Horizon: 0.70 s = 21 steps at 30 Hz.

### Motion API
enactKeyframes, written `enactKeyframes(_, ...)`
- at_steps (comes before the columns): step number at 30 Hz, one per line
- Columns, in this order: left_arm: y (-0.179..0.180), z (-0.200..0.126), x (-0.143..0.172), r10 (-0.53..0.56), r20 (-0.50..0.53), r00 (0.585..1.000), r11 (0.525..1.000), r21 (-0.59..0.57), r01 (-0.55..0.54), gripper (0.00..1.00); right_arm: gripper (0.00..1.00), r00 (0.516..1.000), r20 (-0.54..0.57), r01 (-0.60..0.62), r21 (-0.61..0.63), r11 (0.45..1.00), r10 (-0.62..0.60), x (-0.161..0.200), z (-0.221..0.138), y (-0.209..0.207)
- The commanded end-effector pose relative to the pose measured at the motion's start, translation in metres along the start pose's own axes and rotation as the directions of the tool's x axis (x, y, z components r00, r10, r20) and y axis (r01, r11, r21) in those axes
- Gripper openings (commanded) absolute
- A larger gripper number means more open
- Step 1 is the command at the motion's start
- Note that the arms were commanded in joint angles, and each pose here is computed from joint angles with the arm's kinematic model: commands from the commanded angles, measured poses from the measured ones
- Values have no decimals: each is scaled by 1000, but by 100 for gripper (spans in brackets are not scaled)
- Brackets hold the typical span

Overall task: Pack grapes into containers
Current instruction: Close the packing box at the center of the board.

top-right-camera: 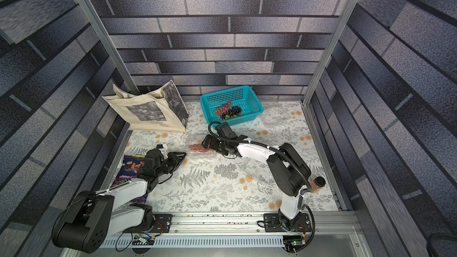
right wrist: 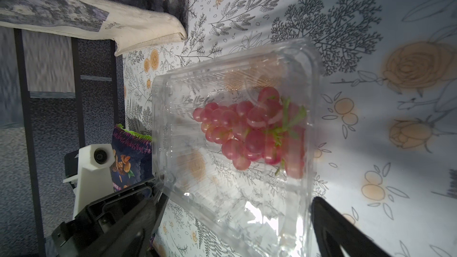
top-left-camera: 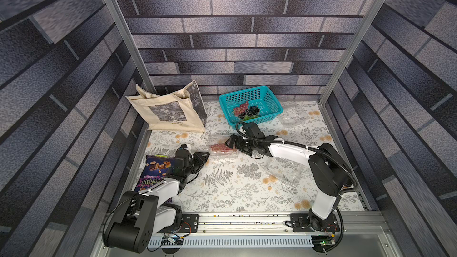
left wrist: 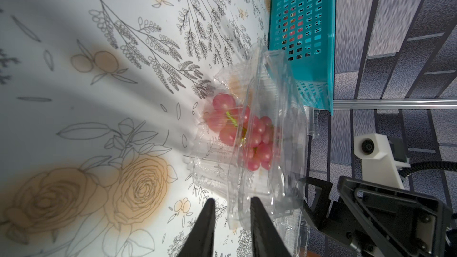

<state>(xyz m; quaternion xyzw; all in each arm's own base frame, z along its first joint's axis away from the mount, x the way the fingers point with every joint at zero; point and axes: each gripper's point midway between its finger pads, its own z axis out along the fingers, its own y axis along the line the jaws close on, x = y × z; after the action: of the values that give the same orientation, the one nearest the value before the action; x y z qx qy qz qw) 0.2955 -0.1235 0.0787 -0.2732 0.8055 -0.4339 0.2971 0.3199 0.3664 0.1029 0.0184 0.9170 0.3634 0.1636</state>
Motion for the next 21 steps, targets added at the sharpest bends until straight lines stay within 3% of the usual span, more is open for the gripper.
enactKeyframes(1,-10,1,-10,30,22,999,999,19,-31,28,100,1000,-6,14,13,1000,-14,-1,5,0)
enactKeyframes(21,0,13,-10,24,9,1000,1000,2,-24,19,99,1000,-12,27,31,999,-27,0,6,-4)
